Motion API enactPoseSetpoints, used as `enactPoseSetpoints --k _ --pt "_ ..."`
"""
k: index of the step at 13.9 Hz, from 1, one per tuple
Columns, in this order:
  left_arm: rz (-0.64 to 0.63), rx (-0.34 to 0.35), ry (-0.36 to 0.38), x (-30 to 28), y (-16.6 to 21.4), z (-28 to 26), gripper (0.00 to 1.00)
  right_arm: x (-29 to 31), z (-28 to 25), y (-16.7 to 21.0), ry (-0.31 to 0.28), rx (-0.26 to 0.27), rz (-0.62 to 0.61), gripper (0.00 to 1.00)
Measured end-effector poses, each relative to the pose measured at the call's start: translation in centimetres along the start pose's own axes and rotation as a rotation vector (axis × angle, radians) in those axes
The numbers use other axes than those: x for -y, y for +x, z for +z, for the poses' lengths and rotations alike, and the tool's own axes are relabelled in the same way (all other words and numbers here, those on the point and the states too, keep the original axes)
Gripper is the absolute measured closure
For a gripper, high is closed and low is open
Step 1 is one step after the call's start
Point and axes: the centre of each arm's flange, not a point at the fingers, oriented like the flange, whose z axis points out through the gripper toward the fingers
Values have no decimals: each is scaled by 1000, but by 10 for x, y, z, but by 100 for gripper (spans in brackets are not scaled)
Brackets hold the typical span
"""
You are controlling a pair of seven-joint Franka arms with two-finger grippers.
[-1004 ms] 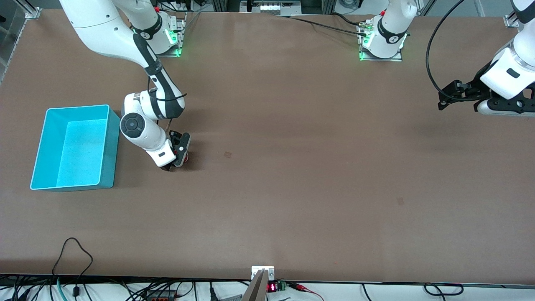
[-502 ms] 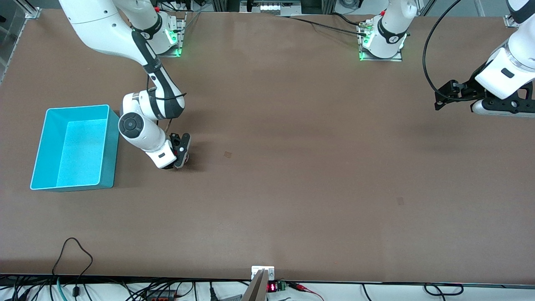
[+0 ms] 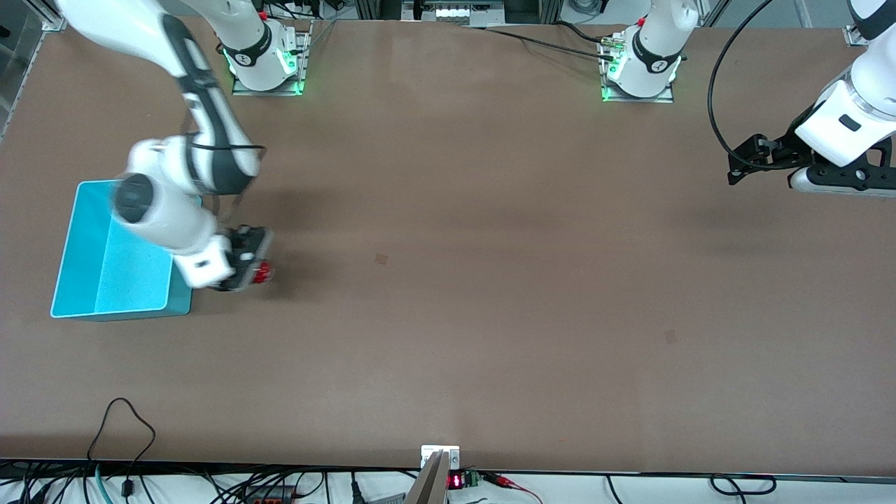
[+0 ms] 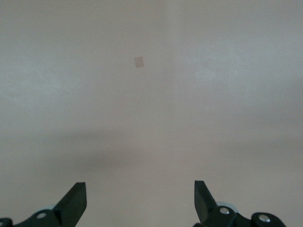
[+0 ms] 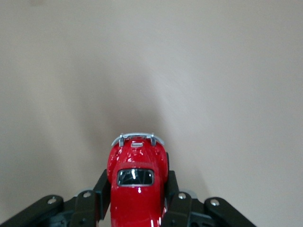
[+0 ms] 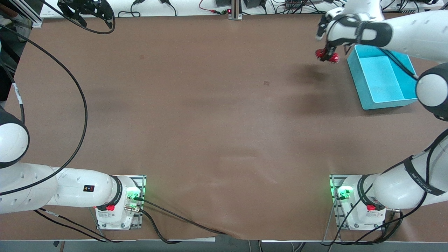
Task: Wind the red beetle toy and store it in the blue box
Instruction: 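Lift the car with the right gripper and carry it over the box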
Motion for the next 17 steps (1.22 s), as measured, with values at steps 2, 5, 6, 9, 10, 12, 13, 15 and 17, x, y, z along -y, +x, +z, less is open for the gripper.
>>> enactPoseSetpoints --k 2,5,6,9,10,12,13,15,17 --pt "1 0 0 0 0 0 0 -34 -23 -54 -12 -2 108 51" --pt "1 1 0 -1 0 0 0 -67 -27 -127 -19 -1 338 51" --pt "1 1 0 -1 0 0 0 -72 -23 -146 -14 3 432 51" --pt "-2 1 0 0 0 0 0 -71 -9 -185 70 51 697 51" --pt "-2 1 0 1 0 0 0 -66 -5 -193 121 85 793 51" --pt "-2 1 0 1 0 1 0 -60 4 -205 179 137 941 51" --pt "-2 1 0 1 0 0 0 -59 11 -211 190 150 974 51" --pt "7 -2 0 -5 0 -1 0 -63 35 -228 192 168 1004 51" --pt "22 -13 1 -13 1 -6 0 -69 67 -244 165 164 1018 51"
